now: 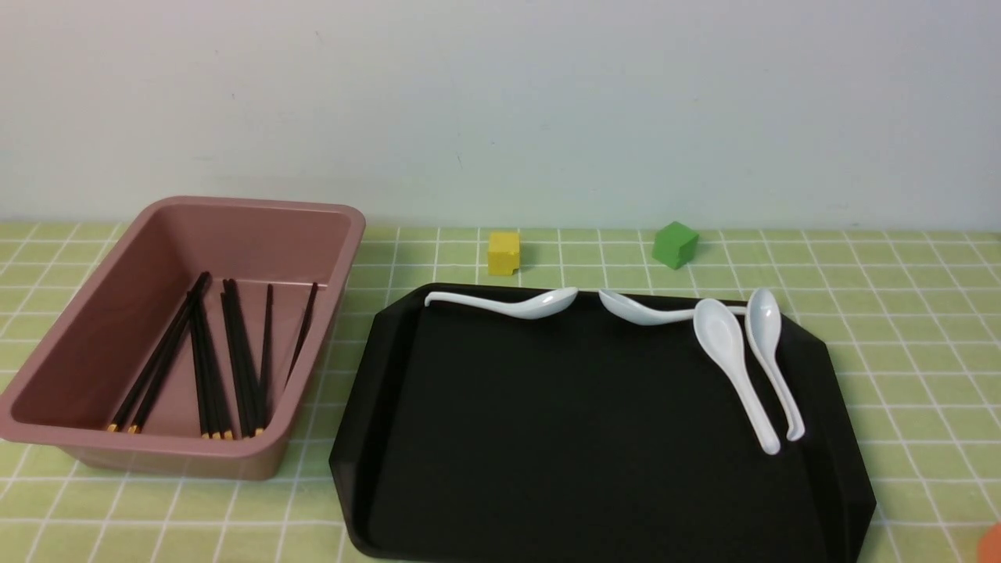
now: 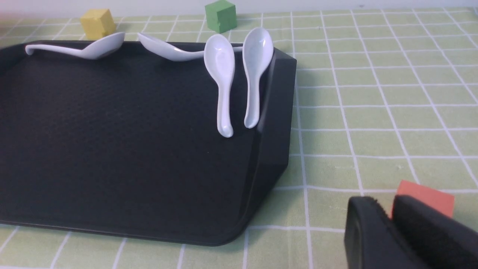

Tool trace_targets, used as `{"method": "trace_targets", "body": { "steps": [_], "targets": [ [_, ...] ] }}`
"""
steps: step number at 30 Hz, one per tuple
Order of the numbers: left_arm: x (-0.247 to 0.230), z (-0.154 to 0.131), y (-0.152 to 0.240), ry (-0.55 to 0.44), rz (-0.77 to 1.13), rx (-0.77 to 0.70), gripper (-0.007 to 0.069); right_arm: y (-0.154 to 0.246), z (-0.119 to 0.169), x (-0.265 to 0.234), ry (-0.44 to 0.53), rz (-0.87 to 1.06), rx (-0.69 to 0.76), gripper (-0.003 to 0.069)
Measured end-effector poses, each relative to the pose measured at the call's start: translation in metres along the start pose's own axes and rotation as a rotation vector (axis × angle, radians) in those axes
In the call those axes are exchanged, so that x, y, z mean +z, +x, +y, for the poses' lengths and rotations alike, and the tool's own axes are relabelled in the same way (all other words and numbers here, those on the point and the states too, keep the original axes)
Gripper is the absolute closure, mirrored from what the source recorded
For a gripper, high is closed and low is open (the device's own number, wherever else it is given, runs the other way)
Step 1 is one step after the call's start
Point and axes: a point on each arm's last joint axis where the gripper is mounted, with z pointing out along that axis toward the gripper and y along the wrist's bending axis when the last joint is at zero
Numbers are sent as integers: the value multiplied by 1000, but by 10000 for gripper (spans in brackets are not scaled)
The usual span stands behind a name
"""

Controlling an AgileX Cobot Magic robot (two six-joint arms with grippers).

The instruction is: On green tablecloth take chopsticks from black tray and put them in box.

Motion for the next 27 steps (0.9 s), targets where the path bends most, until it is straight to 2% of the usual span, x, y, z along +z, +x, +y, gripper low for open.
{"method": "trace_targets", "body": {
  "steps": [27],
  "targets": [
    [0, 0, 0, 0, 0, 0, 388, 0, 0, 0, 0, 0, 0, 514]
  ]
}}
